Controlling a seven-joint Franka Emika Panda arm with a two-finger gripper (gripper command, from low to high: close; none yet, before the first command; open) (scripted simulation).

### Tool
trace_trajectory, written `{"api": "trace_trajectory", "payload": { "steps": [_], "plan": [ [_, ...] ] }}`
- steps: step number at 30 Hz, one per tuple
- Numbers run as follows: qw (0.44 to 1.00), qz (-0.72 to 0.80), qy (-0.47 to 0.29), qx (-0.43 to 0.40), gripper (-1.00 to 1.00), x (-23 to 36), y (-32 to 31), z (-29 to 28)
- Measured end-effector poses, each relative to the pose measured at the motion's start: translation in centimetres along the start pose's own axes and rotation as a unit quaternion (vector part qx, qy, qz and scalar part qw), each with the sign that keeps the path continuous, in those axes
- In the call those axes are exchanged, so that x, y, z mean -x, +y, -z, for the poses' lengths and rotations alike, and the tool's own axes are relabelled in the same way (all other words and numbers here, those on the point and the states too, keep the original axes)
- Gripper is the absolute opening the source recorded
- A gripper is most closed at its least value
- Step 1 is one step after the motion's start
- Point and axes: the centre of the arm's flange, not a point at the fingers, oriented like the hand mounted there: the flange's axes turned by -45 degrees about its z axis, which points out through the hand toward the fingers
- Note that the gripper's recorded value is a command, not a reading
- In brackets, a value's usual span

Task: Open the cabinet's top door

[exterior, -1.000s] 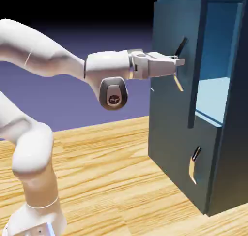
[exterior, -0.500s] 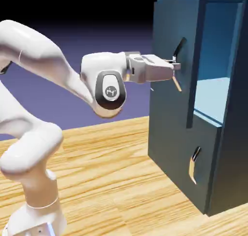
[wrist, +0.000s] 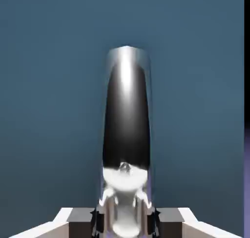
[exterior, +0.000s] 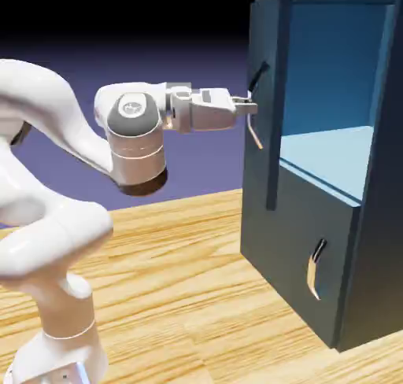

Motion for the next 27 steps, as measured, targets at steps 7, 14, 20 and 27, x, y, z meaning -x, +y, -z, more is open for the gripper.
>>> {"api": "trace_trajectory", "payload": {
  "steps": [7, 14, 20, 27],
  "plan": [
    [0.999, 0.0, 0.0, 0.038, -1.0, 0.0, -1.2, 3.0],
    [0.997, 0.001, 0.0, 0.077, -1.0, 0.0, -2.8, 6.1],
    [0.993, 0.002, 0.001, 0.119, -1.0, 0.0, -4.6, 9.1],
    [0.984, 0.002, 0.001, 0.177, -1.0, 0.0, -7.7, 13.1]
  ]
}}
